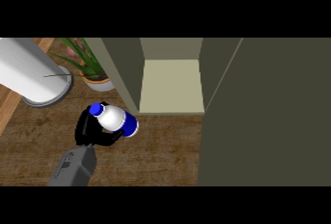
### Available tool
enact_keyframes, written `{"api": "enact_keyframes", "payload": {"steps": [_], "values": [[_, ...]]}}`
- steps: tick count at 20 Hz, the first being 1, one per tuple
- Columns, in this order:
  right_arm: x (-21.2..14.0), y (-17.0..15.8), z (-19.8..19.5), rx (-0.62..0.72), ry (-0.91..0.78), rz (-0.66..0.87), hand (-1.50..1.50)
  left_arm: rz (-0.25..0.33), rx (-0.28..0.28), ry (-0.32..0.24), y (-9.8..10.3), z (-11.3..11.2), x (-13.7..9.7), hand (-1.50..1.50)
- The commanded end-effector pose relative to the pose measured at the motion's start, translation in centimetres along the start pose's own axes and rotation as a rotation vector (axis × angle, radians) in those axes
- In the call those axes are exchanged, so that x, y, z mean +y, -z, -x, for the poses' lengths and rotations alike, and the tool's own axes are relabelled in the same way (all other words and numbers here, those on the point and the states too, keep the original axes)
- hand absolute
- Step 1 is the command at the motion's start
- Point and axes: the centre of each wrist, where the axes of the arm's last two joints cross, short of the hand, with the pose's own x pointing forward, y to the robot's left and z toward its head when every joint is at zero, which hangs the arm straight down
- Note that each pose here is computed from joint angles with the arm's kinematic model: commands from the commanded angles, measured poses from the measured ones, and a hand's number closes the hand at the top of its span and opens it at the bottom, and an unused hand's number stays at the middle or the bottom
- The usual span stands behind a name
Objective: Pick up the bottled water, place it into the cabinet and close the cabinet
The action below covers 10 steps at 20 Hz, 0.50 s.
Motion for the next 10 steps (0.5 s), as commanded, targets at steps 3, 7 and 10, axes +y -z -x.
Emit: {"api": "enact_keyframes", "payload": {"steps": [3,7,10], "values": [[1.7,-0.1,-3.9,-0.052,0.016,-0.054,-1.5,0.008,-0.014,0.022,2.5,-1.9,-5.4,1.5],[1.9,0.2,-3.8,-0.06,0.025,-0.036,-1.5,0.017,-0.035,0.054,3.1,-3.5,-8.6,1.5],[2.9,0.5,-4.4,-0.087,0.026,-0.043,-1.5,0.003,-0.038,0.066,3.7,-4.1,-10.3,1.5]]}}
